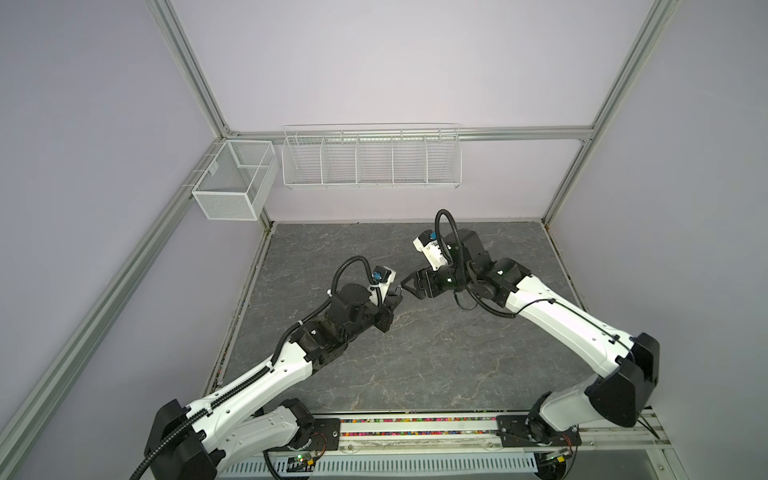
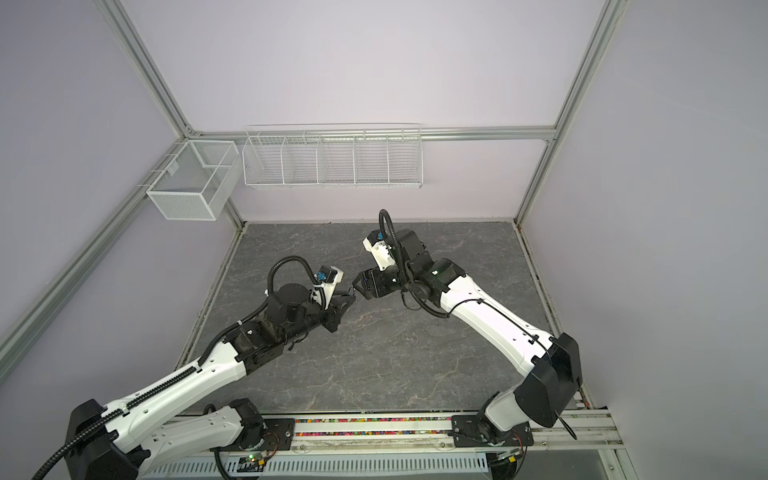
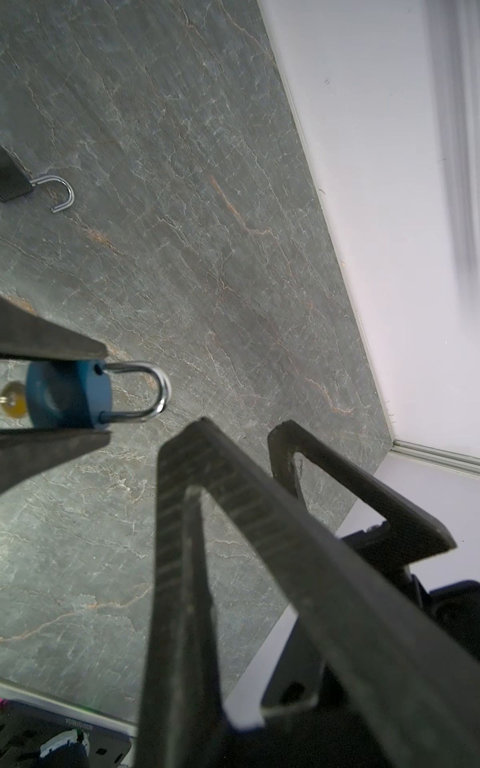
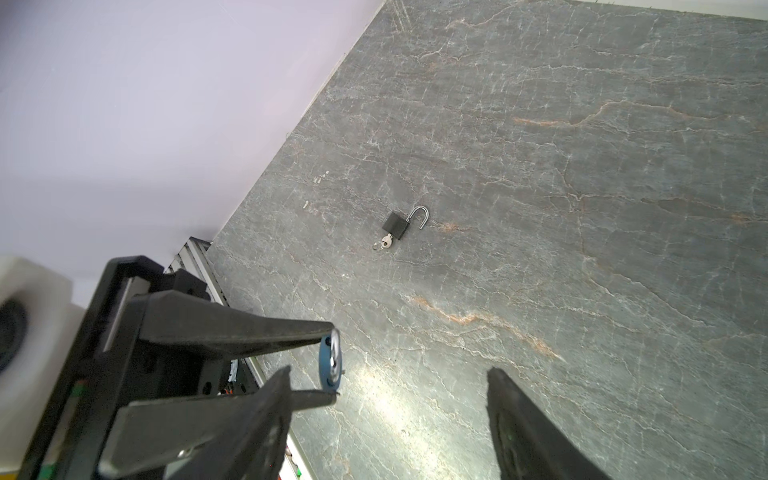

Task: Unlock with the key
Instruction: 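Open the right gripper off the key and draw it back while the left holds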

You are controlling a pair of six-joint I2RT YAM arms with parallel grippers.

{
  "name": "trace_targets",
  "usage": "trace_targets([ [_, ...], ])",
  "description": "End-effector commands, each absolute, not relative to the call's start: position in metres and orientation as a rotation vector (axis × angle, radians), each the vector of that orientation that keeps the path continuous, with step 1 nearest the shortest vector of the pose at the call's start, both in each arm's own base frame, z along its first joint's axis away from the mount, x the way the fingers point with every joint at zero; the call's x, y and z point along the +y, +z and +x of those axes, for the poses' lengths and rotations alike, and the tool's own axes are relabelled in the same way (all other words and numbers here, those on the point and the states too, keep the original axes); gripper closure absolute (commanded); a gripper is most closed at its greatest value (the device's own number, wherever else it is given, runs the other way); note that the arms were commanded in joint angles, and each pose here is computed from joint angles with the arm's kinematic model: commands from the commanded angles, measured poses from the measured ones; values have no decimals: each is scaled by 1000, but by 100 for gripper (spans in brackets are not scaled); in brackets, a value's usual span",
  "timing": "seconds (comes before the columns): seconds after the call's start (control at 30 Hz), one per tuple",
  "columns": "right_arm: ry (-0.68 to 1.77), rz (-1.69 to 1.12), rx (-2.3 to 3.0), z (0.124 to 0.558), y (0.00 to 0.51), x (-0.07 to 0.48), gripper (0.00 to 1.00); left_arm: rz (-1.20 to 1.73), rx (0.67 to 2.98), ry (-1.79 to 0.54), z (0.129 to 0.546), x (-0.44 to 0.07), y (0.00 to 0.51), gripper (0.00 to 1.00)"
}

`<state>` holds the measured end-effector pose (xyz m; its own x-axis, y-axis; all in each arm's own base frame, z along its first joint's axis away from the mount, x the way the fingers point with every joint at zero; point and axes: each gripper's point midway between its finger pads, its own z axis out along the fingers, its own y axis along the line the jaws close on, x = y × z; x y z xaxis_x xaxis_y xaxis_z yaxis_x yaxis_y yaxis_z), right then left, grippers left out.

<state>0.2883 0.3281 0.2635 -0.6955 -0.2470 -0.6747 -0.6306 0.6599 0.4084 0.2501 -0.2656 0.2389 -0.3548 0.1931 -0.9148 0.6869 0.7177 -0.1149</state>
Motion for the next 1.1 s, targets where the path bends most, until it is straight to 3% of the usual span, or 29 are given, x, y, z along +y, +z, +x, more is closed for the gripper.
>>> trace_targets([
  [0.0, 852, -726, 2284, 290, 265, 331, 24, 685, 1854, -624, 252, -269, 251, 100],
  [1.07, 660, -734, 2388, 312, 236, 325, 24, 690, 1851, -605, 255, -270, 250, 100],
])
